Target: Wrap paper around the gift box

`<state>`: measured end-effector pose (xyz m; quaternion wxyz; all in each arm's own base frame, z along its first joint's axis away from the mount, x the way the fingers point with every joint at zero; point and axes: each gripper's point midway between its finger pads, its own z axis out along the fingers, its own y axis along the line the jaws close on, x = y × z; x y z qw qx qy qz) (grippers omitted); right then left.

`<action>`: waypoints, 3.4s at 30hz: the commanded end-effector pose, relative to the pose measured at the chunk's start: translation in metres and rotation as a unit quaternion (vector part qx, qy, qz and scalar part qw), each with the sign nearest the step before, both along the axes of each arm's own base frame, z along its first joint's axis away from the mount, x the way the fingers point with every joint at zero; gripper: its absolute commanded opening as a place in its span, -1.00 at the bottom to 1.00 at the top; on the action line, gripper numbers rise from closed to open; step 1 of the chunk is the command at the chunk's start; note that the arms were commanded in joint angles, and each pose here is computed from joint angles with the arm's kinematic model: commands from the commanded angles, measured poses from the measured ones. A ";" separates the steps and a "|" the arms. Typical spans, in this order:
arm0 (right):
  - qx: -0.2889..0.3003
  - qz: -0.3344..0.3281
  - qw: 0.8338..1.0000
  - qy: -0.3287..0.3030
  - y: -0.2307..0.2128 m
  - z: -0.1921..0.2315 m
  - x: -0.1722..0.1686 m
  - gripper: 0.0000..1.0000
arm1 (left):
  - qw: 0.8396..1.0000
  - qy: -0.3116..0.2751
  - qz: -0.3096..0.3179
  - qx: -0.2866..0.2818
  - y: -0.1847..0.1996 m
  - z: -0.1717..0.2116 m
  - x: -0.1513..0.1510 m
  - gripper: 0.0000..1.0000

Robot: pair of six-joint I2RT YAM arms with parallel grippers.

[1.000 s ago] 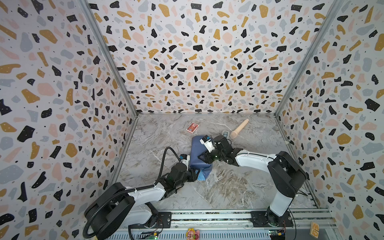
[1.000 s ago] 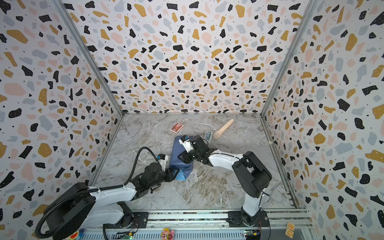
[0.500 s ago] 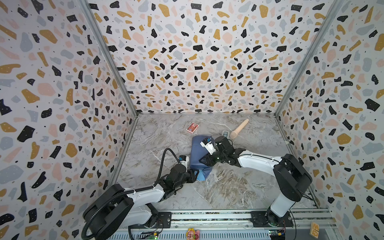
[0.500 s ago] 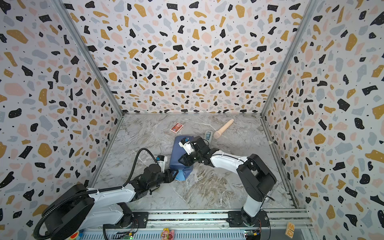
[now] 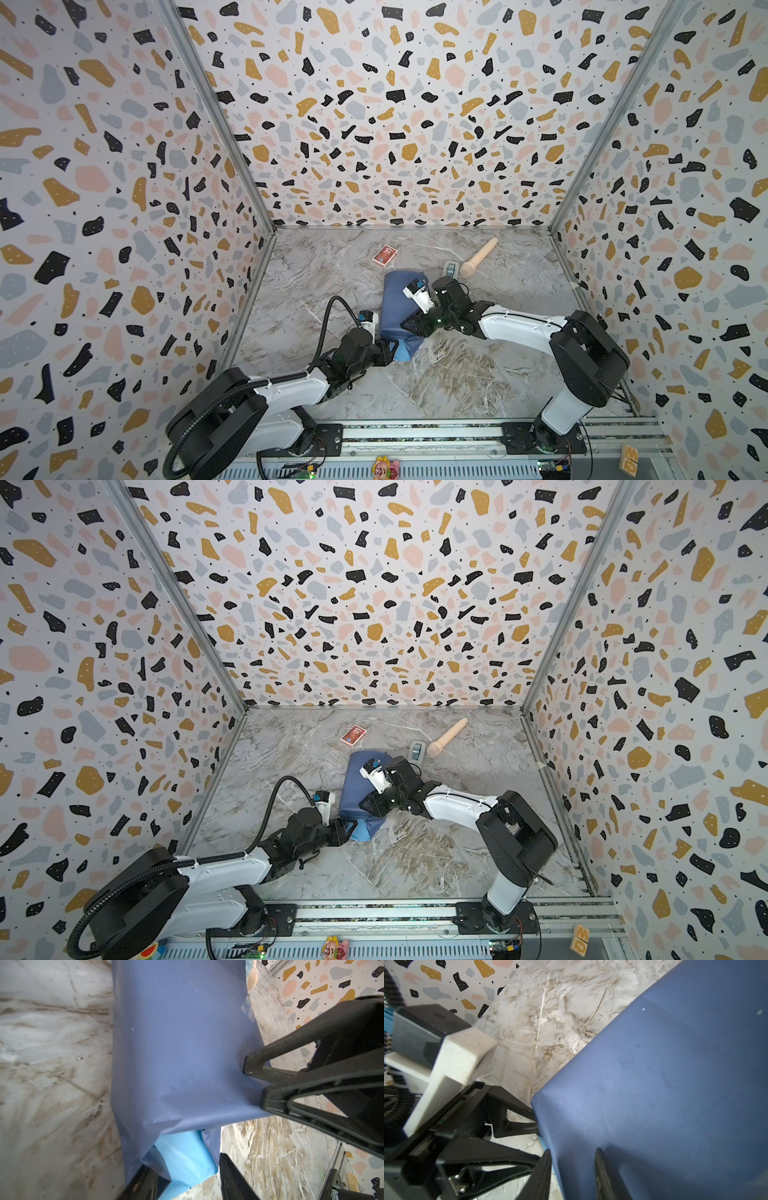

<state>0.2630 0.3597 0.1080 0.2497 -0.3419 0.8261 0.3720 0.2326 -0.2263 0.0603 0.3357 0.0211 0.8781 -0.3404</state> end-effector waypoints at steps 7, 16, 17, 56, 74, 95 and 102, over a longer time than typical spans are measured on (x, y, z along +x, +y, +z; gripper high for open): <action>-0.042 -0.011 0.998 0.034 -0.013 -0.028 -0.007 -0.29 | 0.999 -0.019 -0.026 -0.030 -0.022 0.015 0.010 0.02; -0.043 -0.014 0.998 0.033 -0.014 -0.029 -0.005 -0.30 | 0.998 -0.034 -0.043 -0.027 -0.028 0.014 0.015 0.17; -0.043 -0.014 0.998 0.033 -0.014 -0.028 -0.005 -0.30 | 0.998 -0.035 -0.044 -0.027 -0.028 0.015 0.015 0.20; -0.048 -0.021 0.998 0.041 -0.017 -0.037 -0.001 -0.35 | 0.993 -0.077 -0.086 -0.001 -0.002 -0.008 0.006 -0.39; -0.049 -0.021 0.998 0.042 -0.018 -0.039 -0.002 -0.36 | 0.993 -0.073 -0.096 0.000 0.004 -0.008 0.007 -0.84; -0.048 -0.021 0.998 0.041 -0.017 -0.038 -0.001 -0.37 | 0.993 -0.064 -0.095 -0.024 -0.015 -0.008 0.024 -0.72; -0.048 -0.021 0.998 0.041 -0.018 -0.038 -0.002 -0.38 | 0.995 -0.061 -0.073 -0.005 -0.012 -0.017 0.027 -0.66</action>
